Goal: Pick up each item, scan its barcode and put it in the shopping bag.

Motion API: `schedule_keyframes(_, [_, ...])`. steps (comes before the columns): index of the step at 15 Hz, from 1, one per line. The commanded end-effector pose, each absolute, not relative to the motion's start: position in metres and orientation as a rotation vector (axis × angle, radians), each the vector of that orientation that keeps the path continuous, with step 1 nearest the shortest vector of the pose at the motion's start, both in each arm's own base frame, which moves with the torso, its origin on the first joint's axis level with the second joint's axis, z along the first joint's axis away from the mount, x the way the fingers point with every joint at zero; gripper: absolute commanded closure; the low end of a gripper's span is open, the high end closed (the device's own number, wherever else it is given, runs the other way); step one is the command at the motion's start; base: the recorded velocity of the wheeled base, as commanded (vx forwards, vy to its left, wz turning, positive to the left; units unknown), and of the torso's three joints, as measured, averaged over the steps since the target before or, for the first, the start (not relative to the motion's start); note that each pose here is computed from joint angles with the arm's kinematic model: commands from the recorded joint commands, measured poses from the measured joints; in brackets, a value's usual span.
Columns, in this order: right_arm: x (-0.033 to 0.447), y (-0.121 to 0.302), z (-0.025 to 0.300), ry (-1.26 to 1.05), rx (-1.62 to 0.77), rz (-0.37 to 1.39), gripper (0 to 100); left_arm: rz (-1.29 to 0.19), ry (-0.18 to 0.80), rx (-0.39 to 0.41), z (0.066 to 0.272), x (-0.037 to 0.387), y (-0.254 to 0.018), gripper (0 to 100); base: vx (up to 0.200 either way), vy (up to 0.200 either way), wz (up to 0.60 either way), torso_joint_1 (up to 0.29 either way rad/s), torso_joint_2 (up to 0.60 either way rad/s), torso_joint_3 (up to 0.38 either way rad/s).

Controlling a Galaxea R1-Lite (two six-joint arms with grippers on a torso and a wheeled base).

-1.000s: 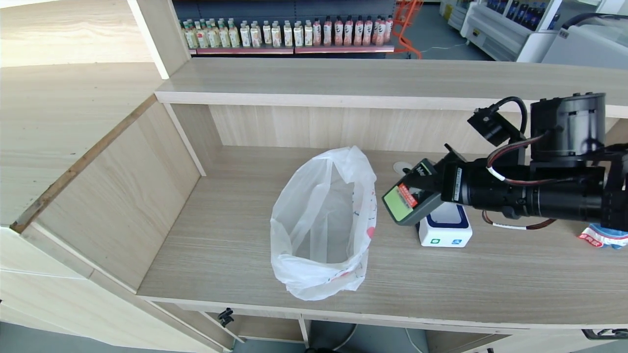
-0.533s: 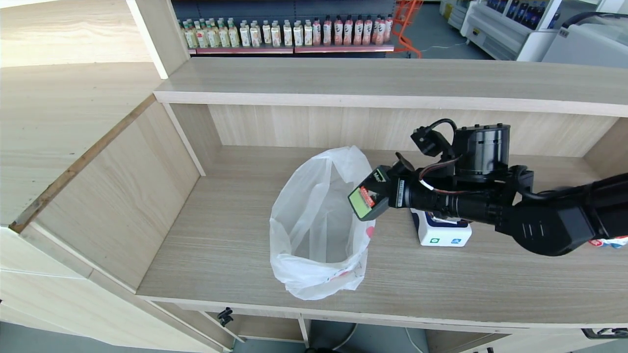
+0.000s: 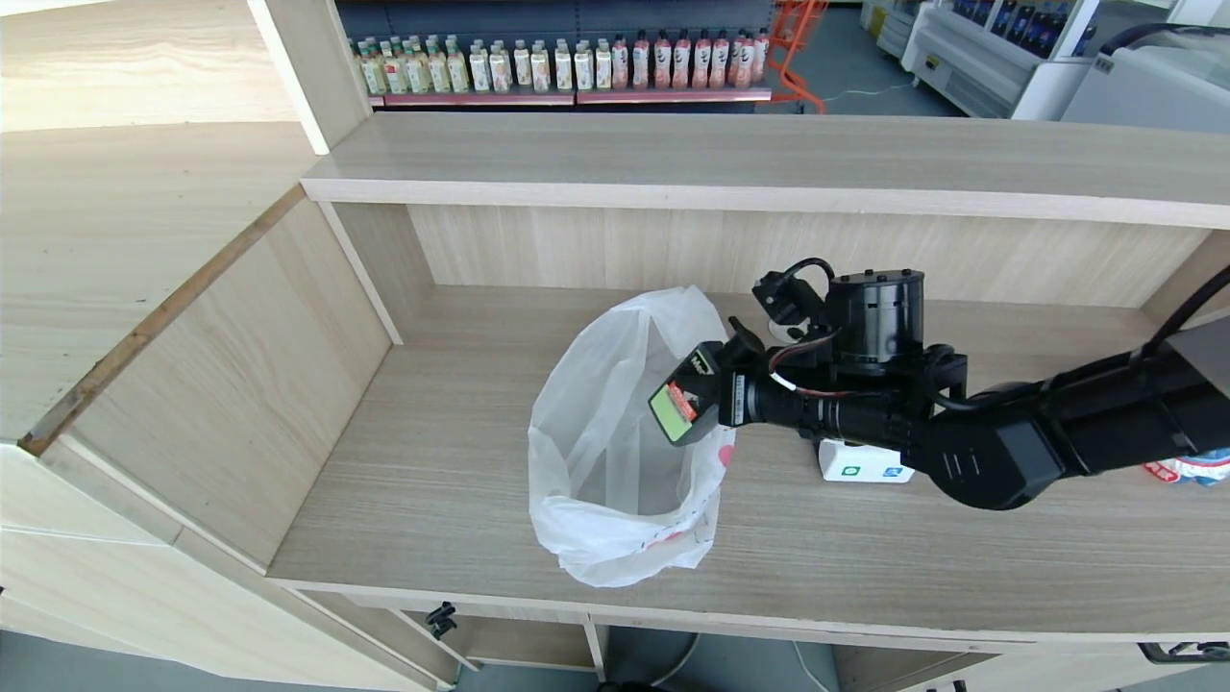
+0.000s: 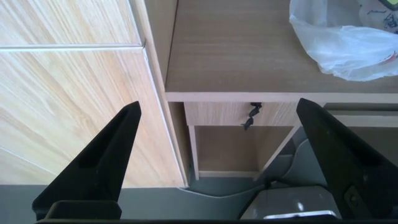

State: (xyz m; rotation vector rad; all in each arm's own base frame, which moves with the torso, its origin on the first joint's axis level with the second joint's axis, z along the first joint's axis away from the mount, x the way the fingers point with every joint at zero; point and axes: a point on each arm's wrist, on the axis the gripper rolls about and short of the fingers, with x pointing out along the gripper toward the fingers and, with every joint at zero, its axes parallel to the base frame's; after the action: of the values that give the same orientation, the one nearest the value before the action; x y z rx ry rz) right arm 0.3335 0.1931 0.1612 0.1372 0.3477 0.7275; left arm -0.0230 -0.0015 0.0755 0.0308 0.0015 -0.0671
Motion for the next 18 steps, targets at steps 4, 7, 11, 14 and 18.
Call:
schedule_keyframes(4, [0.336,0.207,0.142,0.371,0.111,0.755,100,-0.068,0.004,0.031,0.075,-0.023,-0.001,0,0.0,0.0,0.0,0.0,0.0,0.0])
schedule_keyframes(7, [0.339,0.202,0.129,0.349,-0.045,0.759,100,-0.068,0.004,0.031,0.075,-0.023,-0.001,0,0.0,0.0,0.0,0.0,0.0,0.0])
schedule_keyframes(11, [0.34,0.186,0.128,0.308,-0.173,0.745,100,-0.068,0.004,0.031,0.075,-0.023,-0.001,0,0.0,0.0,0.0,0.0,0.0,0.0])
schedule_keyframes(14, [0.339,0.178,0.129,0.314,-0.175,0.73,0,-0.068,0.004,0.031,0.075,-0.023,-0.001,0,0.0,0.0,0.0,0.0,0.0,0.0])
schedule_keyframes(18, [0.335,0.166,0.146,0.271,-0.174,0.707,0,-0.068,0.005,0.03,0.075,-0.023,-0.001,0,0.0,0.0,0.0,0.0,0.0,0.0])
